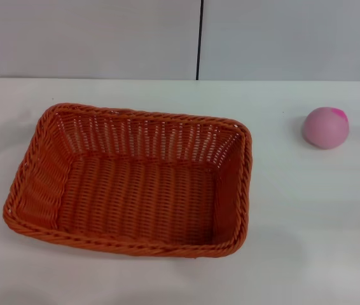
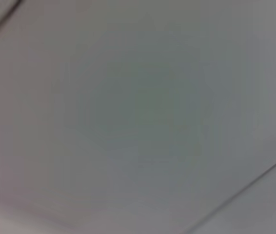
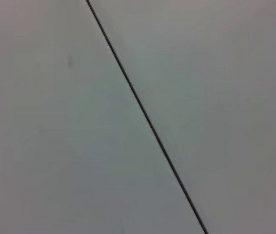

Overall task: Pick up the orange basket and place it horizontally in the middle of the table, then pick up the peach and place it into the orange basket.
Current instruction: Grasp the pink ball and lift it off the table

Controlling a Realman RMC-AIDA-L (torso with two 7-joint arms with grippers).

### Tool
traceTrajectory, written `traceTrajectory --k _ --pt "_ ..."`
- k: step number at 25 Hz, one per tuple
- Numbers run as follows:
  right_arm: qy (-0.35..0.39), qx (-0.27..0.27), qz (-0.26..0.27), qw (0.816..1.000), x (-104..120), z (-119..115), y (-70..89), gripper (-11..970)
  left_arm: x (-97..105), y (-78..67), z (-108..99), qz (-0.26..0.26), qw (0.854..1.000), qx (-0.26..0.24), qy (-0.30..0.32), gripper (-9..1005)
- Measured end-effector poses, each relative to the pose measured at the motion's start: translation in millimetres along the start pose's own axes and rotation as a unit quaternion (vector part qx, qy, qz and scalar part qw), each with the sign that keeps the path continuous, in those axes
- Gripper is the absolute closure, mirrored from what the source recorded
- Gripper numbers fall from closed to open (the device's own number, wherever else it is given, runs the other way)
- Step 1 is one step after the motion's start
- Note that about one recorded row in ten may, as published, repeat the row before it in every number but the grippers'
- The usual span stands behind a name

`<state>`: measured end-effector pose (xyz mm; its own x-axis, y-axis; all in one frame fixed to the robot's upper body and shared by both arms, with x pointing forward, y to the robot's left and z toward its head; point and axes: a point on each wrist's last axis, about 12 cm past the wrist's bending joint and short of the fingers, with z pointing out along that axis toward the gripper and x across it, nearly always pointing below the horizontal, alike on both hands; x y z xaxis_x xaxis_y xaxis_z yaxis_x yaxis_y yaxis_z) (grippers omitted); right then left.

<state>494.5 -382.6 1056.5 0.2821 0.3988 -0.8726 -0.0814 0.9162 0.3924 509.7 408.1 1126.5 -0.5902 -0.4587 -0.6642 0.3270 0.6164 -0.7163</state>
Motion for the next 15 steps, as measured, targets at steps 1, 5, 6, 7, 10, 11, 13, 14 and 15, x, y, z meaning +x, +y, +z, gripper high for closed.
traceTrajectory --k 1,5,6,7,10,11,13,14,15 --pt "0.002 -0.004 0.0 1.0 -1.0 0.4 -0.3 305 -4.3 -2.2 -1.3 0.035 0.999 0.01 -0.021 287" --pt "0.021 -0.042 0.0 0.999 -8.0 5.2 -0.5 304 -7.3 -11.8 2.2 0.134 0.984 0.044 -0.111 288" --pt "0.031 -0.06 0.003 0.998 -11.6 7.2 -0.3 304 -6.1 -13.2 3.6 0.15 0.979 0.048 -0.128 289" --pt "0.042 -0.08 0.004 0.996 -16.4 9.3 -0.4 304 -6.1 -13.2 3.6 0.15 0.979 0.048 -0.128 289" --pt "0.082 -0.153 0.001 0.985 -36.2 16.3 2.6 304 7.6 -21.7 12.8 0.235 0.946 0.079 -0.21 290" --pt "0.082 -0.153 0.001 0.985 -36.2 16.3 2.6 304 10.5 -22.8 14.5 0.243 0.941 0.088 -0.22 290" --pt "0.12 -0.192 -0.001 0.974 -49.0 21.4 4.4 304 18.1 -24.2 19.6 0.254 0.93 0.104 -0.245 290" --pt "0.15 -0.211 -0.002 0.966 -58.0 26.2 4.6 304 22.0 -24.6 22.0 0.261 0.924 0.108 -0.257 291" --pt "0.218 -0.239 -0.002 0.946 -72.9 36.9 5.7 304 28.0 -24.8 25.5 0.28 0.916 0.109 -0.268 291"
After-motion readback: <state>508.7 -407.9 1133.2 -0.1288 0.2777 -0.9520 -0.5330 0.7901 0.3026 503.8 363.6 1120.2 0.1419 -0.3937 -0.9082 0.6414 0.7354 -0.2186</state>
